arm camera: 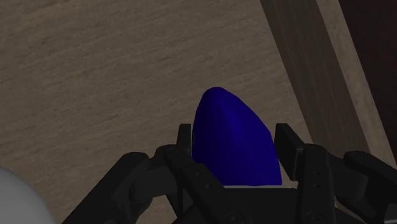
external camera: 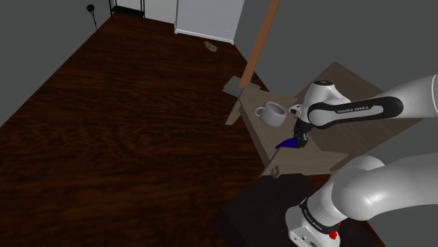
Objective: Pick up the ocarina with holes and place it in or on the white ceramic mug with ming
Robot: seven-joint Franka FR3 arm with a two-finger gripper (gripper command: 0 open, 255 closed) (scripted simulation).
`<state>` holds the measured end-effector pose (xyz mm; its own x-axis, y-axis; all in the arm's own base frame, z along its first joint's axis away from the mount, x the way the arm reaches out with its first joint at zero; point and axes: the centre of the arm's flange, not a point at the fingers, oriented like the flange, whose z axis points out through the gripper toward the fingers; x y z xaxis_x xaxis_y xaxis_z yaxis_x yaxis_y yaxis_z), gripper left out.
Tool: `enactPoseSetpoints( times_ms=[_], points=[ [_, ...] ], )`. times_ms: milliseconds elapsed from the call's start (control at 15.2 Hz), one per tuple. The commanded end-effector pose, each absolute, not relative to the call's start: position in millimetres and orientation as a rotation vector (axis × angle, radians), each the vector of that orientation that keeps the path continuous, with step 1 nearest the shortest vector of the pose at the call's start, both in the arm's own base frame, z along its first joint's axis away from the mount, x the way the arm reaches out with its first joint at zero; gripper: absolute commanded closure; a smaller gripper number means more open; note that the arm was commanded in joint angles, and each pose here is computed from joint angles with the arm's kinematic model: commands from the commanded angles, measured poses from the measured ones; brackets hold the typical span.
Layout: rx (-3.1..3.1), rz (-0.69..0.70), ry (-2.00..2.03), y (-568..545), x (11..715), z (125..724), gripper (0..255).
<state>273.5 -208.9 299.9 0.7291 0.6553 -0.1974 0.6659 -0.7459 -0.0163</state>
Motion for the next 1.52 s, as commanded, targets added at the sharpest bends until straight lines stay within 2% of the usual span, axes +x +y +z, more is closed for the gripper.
enactPoseSetpoints(
  times_ms=[0, 396, 1452],
  points=[
    [2.873, -0.304, 1.098, -208.4, 272.2, 298.2, 255],
    [2.873, -0.303, 1.098, -206.8, 273.1, 296.5, 255],
    [2.873, -0.303, 1.098, -206.8, 273.1, 380.9, 255]
  ],
)
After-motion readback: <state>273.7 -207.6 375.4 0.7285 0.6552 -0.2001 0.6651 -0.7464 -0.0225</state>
